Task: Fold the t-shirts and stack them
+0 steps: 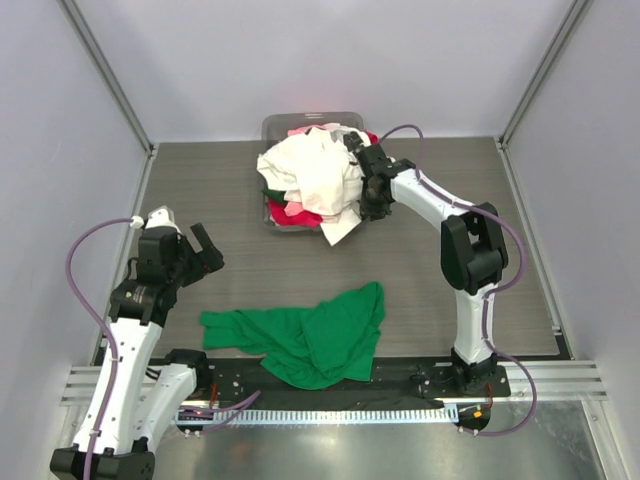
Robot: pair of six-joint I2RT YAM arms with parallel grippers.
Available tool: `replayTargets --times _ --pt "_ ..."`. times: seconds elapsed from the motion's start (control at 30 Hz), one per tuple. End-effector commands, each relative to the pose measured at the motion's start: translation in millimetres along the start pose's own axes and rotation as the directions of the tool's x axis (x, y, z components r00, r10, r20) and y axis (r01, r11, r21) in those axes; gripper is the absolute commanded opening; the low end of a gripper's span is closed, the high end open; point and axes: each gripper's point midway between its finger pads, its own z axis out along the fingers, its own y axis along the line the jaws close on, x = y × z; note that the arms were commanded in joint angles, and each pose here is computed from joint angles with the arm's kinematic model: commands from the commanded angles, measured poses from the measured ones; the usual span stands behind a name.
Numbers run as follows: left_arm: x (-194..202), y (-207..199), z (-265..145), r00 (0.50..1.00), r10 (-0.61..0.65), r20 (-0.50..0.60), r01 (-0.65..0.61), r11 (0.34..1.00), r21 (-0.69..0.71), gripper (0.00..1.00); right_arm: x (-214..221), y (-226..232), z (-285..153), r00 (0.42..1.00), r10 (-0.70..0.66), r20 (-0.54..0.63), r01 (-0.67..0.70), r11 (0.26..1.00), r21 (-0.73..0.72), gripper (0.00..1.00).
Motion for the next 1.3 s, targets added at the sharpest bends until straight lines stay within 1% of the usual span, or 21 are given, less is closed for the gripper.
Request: replayTargets --times 0.0,0.1,0.13,0.2,0.23,0.3,0.37,0.43,0.47,0.5,0.53,0.57,0.6,0.63,0.73,0.83,0.93,1.0,1.1,1.13,1.27 --pt "-3.0 -3.8 1.4 1.0 0.006 0.012 -0.006 1.0 0.017 0.94 -28.8 -35.3 -8.3 0.995 0.041 0.093 -0.05 0.994 0.102 0.01" --pt "-2.1 -4.3 2.3 1.0 0.008 0.007 -0.008 1.0 0.019 0.95 -26.6 -75.3 -15.5 0.988 0.106 0.111 -0.124 0.977 0.175 0.01" --pt "-2.0 -4.5 2.2 1.0 0.008 0.006 -0.008 1.0 0.021 0.95 -15.7 -92.7 -14.6 0.988 0.124 0.096 -0.142 0.967 0.209 0.01" --pt "-2.3 -5.0 2.0 1.0 0.007 0.008 -0.008 1.0 0.023 0.94 -22.2 -130.9 -33.7 0.969 0.197 0.149 -0.229 0.941 0.25 0.01" --pt "-1.7 -5.0 2.2 1.0 0.008 0.006 -0.008 1.0 0.024 0.94 -9.7 -149.8 -34.0 0.967 0.213 0.138 -0.245 0.925 0.289 0.01" --pt "-1.5 -5.8 2.4 1.0 0.009 0.004 -0.009 1.0 0.028 0.94 -12.0 -192.1 -55.2 0.942 0.272 0.194 -0.324 0.885 0.335 0.01" --pt "-1.5 -6.0 2.8 1.0 0.01 0.003 -0.01 1.0 0.03 0.94 -0.6 -227.0 -65.4 0.932 0.295 0.21 -0.357 0.844 0.4 0.01" --pt "-0.3 -6.8 3.9 1.0 0.011 -0.002 -0.011 0.999 0.033 0.94 -0.5 -277.0 -85.4 0.906 0.331 0.263 -0.42 0.775 0.472 0.01" --pt "0.1 -7.0 4.1 1.0 0.011 -0.004 -0.011 0.999 0.034 0.94 -1.0 -291.7 -90.8 0.901 0.336 0.275 -0.432 0.755 0.493 0.02" --pt "0.2 -7.7 4.4 1.0 0.012 -0.006 -0.012 0.999 0.036 0.94 0.0 -319.4 -98.3 0.883 0.366 0.295 -0.47 0.71 0.525 0.06" --pt "1.2 -7.5 5.2 1.0 0.013 -0.01 -0.012 0.999 0.036 0.94 -5.4 -333.0 -104.7 0.873 0.376 0.31 -0.487 0.68 0.547 0.46" --pt "1.4 -7.1 5.9 1.0 0.012 -0.012 -0.012 0.999 0.033 0.94 -5.3 -344.1 -108.6 0.86 0.399 0.318 -0.51 0.651 0.563 0.7" --pt "1.5 -7.8 6.1 1.0 0.013 -0.015 -0.013 0.999 0.035 0.94 -5.8 -353.1 -110.6 0.844 0.43 0.32 -0.534 0.628 0.566 0.99" --pt "2.2 -8.3 6.6 1.0 0.016 -0.019 -0.015 0.999 0.036 0.94 -14.3 -359.3 -117.6 0.82 0.463 0.337 -0.57 0.61 0.551 1.0" --pt "3.7 -8.6 7.6 1.0 0.019 -0.025 -0.018 0.999 0.035 0.94 -34.9 -341.6 -118.0 0.814 0.473 0.338 -0.581 0.654 0.485 1.0" --pt "3.8 -8.6 7.6 0.999 0.02 -0.024 -0.019 0.999 0.035 0.94 -49.9 -318.9 -138.1 0.821 0.431 0.374 -0.566 0.695 0.443 1.0" --pt "3.4 -8.8 7.7 0.999 0.02 -0.024 -0.019 0.999 0.035 0.94 -61.7 -281.4 -166.2 0.838 0.361 0.41 -0.52 0.756 0.397 1.0" --pt "3.6 -8.8 8.6 0.999 0.021 -0.027 -0.02 0.999 0.033 0.94 -67.2 -236.2 -178.5 0.853 0.321 0.412 -0.46 0.836 0.301 1.0" --pt "4.3 -8.2 8.8 0.999 0.021 -0.03 -0.02 0.999 0.03 0.93 -72.3 -162.8 -169.4 0.881 0.296 0.37 -0.353 0.931 0.094 1.0" --pt "4.3 -7.6 9.2 0.999 0.021 -0.03 -0.02 0.999 0.026 0.93 -64.9 -138.3 -157.2 0.904 0.291 0.314 -0.314 0.949 0.024 1.0" --pt "3.0 -6.8 6.5 1.0 0.018 -0.018 -0.018 1.0 0.02 0.93 -59.4 -72.5 -116.5 0.952 0.233 0.198 -0.213 0.97 -0.119 0.97"
